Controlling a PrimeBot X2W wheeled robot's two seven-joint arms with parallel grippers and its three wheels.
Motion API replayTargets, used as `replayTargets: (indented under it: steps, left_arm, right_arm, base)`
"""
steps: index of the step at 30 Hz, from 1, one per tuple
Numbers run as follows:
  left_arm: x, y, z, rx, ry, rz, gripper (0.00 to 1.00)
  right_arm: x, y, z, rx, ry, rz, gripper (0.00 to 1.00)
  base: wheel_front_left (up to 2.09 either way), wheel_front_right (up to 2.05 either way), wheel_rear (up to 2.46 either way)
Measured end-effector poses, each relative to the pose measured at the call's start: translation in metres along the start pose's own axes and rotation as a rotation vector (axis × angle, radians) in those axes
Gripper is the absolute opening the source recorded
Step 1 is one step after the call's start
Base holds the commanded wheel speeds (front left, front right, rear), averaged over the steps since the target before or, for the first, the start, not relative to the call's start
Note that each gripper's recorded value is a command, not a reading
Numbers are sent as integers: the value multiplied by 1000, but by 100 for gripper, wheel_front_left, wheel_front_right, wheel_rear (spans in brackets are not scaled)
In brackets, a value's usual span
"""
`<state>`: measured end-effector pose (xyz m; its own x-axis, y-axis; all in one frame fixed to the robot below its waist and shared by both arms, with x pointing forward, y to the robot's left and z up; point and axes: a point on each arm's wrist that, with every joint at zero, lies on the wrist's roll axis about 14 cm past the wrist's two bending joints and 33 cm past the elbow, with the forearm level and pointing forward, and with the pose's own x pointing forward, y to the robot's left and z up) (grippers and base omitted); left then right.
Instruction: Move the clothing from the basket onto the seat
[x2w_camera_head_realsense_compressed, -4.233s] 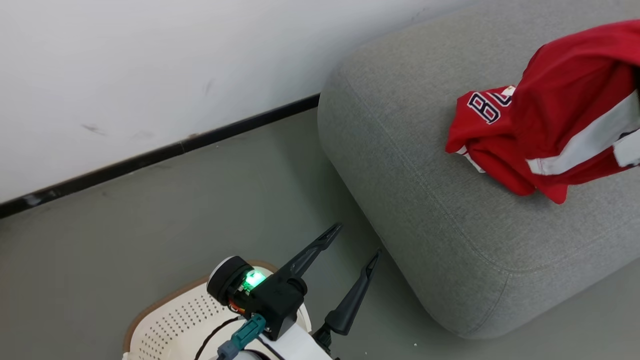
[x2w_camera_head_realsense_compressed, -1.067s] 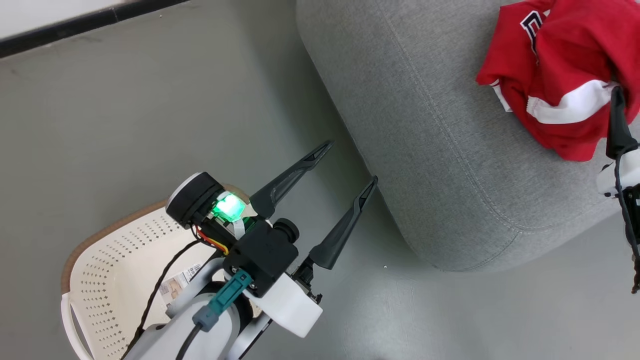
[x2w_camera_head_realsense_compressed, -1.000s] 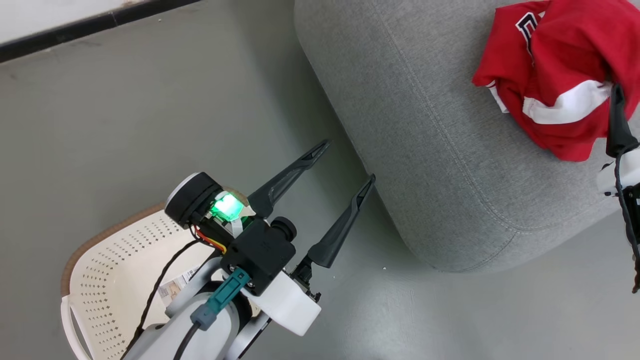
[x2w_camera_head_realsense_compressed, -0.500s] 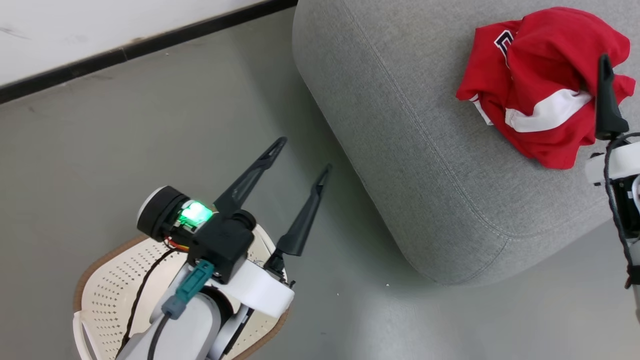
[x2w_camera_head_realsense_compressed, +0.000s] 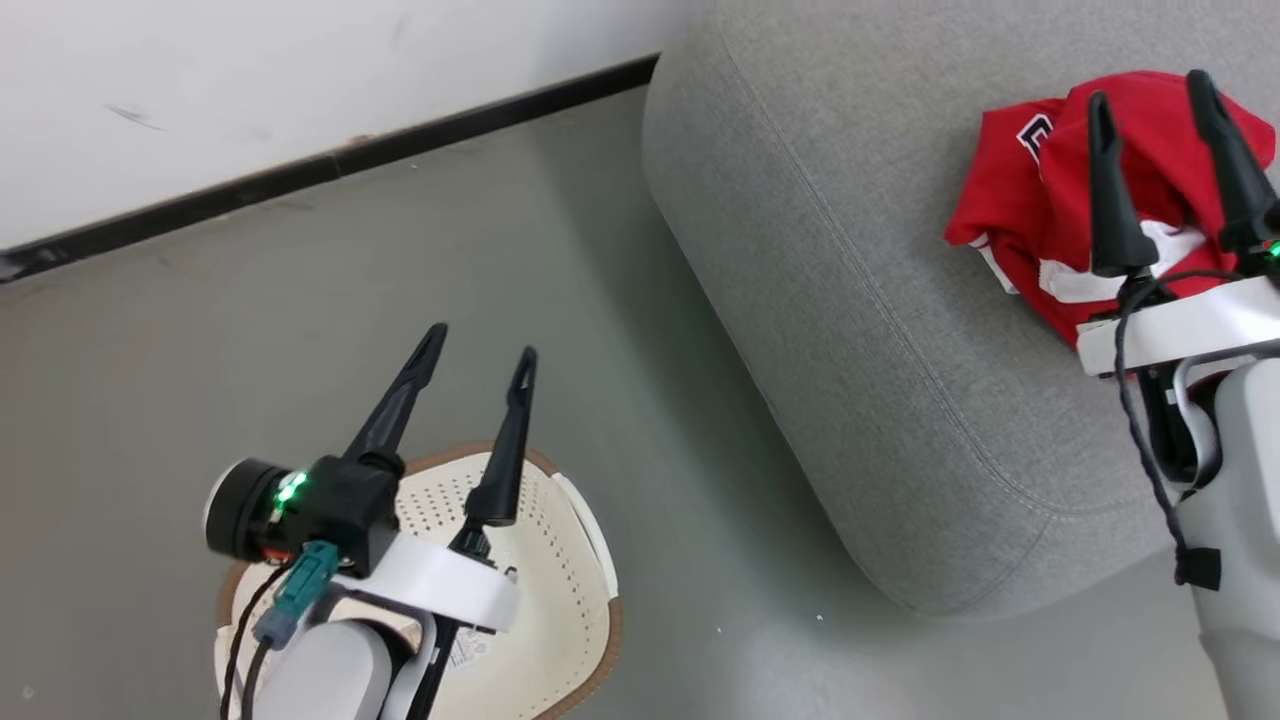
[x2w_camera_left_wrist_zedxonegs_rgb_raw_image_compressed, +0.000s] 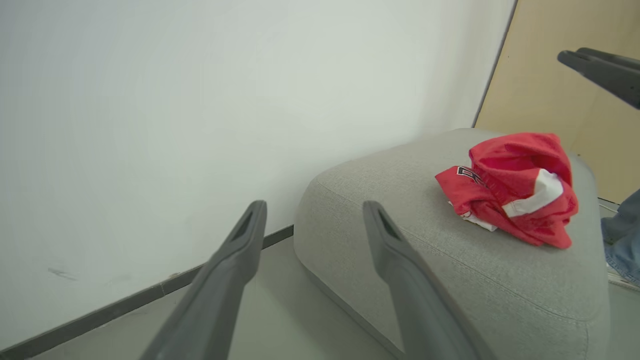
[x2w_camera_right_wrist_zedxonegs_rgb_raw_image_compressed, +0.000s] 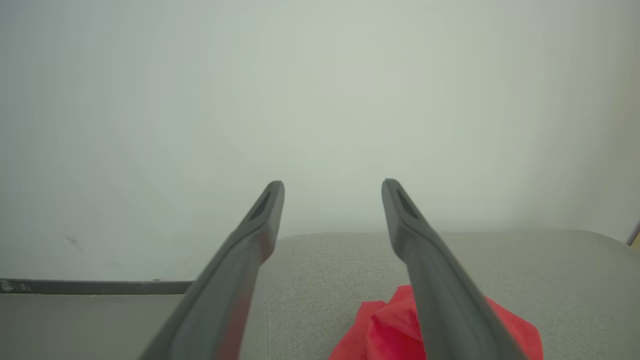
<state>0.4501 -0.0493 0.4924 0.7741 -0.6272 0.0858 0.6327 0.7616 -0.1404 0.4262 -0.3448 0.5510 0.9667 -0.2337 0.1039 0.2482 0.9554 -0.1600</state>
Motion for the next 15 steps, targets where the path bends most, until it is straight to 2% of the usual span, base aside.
replayTargets:
  steps: [15]
  left_arm:
    - [-57,58,-1,30,45,270,100]
  right_arm:
    - [-11,63,4,76,-20,125,100]
  base:
    - [0,0,0]
